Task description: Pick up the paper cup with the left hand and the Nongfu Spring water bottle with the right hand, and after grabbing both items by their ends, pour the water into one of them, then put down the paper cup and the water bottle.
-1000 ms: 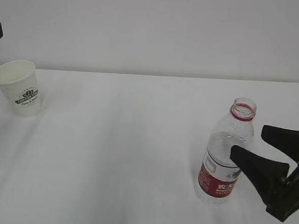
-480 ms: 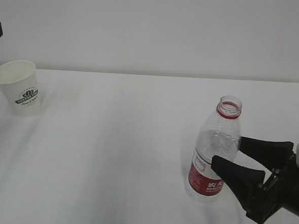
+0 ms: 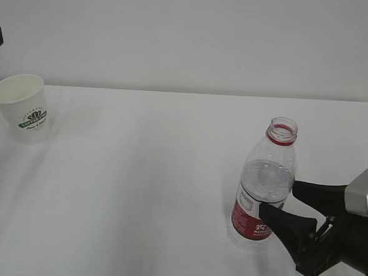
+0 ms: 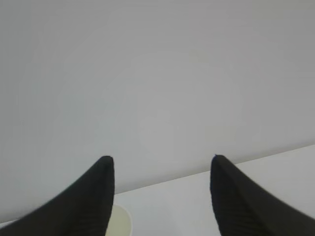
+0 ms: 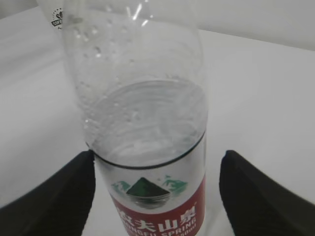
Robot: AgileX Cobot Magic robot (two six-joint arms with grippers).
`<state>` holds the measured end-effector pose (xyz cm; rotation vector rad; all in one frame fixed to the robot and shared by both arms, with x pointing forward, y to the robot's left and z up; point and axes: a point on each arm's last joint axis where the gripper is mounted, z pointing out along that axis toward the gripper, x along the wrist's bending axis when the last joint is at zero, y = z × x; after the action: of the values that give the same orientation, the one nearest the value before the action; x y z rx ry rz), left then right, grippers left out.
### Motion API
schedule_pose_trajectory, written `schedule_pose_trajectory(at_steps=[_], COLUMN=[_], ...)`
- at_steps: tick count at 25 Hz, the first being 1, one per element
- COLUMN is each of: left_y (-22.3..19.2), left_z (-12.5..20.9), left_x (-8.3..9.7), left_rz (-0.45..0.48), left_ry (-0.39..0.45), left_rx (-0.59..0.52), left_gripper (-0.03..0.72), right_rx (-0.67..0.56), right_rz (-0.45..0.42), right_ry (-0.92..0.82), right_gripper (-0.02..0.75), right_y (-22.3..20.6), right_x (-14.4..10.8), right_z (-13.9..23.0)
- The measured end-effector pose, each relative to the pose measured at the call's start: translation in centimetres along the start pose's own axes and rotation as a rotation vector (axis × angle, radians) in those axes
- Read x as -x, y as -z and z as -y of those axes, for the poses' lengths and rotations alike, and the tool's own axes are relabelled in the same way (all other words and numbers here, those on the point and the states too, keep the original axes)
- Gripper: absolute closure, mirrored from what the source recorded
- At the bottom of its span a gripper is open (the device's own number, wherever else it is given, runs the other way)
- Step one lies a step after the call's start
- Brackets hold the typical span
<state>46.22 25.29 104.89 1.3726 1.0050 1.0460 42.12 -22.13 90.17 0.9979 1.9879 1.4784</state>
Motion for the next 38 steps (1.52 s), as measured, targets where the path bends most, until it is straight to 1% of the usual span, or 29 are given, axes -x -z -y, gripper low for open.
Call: schedule_pose_trajectory(at_steps=[9,14,24,31,38], left_y=[0.0,0.0,0.0,-0.2,-1.1], left_z=[0.0,0.0,0.1,1.1,2.6], left_x=[0.0,0.0,0.0,0.0,0.0], left_rz=[0.0,0.0,-0.001,-0.004,0.0], left_ry=[0.0,0.0,0.0,0.001,0.005], left_rx=[0.002,0.002,-0.011,-0.096,-0.154], left_gripper=[0.237,0.237,0.237,0.237,0.237], right_rx=[0.001,-0.001,-0.003,-0.004,-0.004], right_rz=[0.0,-0.018,-0.024,-0.027,-0.028], right_ry=[0.005,0.013,0.015,0.017,0.015], right_gripper=[0.151,0.15,0.151,0.151,0.15], right_y=[0.0,0.0,0.0,0.0,0.0], right_x=[0.0,-0.2,-0.2,-0.2,-0.3], right_z=[0.0,0.0,0.0,0.1,0.1])
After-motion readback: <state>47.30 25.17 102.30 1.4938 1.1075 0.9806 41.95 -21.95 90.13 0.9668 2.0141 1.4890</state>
